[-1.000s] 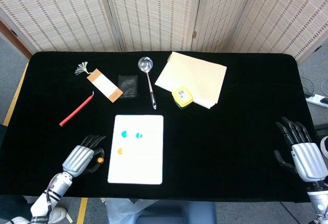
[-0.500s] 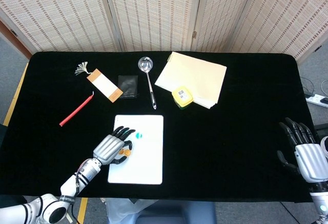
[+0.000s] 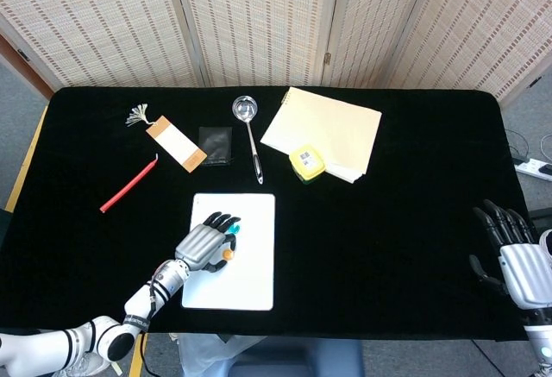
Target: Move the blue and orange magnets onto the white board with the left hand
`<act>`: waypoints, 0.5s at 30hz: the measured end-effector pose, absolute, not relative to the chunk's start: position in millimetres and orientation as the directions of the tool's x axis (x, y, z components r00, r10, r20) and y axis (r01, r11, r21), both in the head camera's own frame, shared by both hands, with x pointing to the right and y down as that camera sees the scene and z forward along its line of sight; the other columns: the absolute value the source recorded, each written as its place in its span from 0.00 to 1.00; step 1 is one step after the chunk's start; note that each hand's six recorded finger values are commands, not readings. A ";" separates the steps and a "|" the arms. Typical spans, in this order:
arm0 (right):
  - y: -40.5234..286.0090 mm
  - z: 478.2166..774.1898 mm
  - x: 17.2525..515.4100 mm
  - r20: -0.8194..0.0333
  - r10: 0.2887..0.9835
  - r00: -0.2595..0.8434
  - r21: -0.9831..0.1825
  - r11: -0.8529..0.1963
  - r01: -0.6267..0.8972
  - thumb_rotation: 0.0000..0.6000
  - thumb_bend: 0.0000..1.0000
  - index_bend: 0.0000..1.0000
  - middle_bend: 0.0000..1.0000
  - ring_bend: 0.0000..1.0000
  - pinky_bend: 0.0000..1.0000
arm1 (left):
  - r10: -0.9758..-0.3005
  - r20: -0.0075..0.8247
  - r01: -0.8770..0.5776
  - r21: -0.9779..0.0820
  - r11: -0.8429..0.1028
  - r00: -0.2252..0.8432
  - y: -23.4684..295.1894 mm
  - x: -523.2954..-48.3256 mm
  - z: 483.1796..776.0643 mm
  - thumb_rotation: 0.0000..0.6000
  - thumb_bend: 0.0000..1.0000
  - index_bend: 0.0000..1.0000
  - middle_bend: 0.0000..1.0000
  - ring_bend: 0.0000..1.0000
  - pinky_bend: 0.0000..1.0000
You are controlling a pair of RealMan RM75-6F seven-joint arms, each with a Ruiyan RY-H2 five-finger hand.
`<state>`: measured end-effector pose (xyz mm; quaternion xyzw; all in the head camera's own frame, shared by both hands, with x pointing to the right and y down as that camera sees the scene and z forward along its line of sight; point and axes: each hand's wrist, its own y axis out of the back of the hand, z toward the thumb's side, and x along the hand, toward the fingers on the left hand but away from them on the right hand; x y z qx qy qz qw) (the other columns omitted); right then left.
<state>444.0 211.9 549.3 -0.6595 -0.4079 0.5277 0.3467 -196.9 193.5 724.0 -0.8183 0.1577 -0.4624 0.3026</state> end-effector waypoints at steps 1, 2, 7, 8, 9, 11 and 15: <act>212.0 549.2 444.2 -0.413 0.904 0.110 -0.888 -0.427 0.172 1.00 0.46 0.00 0.00 0.00 0.00 | -0.537 0.663 0.023 -0.641 -0.767 0.522 193.7 -196.3 724.4 1.00 0.41 0.50 0.11 0.00 0.00; 212.0 549.0 444.3 -0.413 0.904 0.110 -0.888 -0.427 0.171 1.00 0.46 0.00 0.00 0.00 0.00 | -0.537 0.664 0.024 -0.640 -0.768 0.521 194.0 -195.8 724.6 1.00 0.41 0.50 0.11 0.00 0.00; 211.9 548.6 444.1 -0.412 0.904 0.110 -0.888 -0.426 0.171 1.00 0.46 0.00 0.00 0.00 0.00 | -0.536 0.664 0.024 -0.639 -0.769 0.522 195.8 -193.9 723.6 1.00 0.41 0.37 0.11 0.00 0.00; 211.8 548.4 444.1 -0.412 0.905 0.110 -0.889 -0.425 0.171 1.00 0.46 0.00 0.00 0.00 0.00 | -0.536 0.662 0.020 -0.639 -0.769 0.524 196.1 -193.2 722.7 1.00 0.40 0.33 0.10 0.00 0.00; 211.7 548.1 444.0 -0.410 0.905 0.110 -0.889 -0.424 0.172 1.00 0.46 0.00 0.00 0.00 0.00 | -0.539 0.658 0.016 -0.641 -0.767 0.526 196.3 -192.6 721.1 1.00 0.39 0.30 0.09 0.00 0.00; 211.4 547.8 443.9 -0.409 0.906 0.110 -0.890 -0.423 0.172 1.00 0.46 0.00 0.00 0.00 0.00 | -0.546 0.650 0.007 -0.647 -0.763 0.529 195.8 -192.1 718.4 1.00 0.37 0.22 0.08 0.00 0.00; 210.1 547.5 442.4 -0.408 0.906 0.115 -0.890 -0.423 0.172 1.00 0.46 0.00 0.00 0.00 0.00 | -0.585 0.613 -0.039 -0.672 -0.739 0.531 189.7 -193.2 708.0 1.00 0.36 0.15 0.06 0.00 0.00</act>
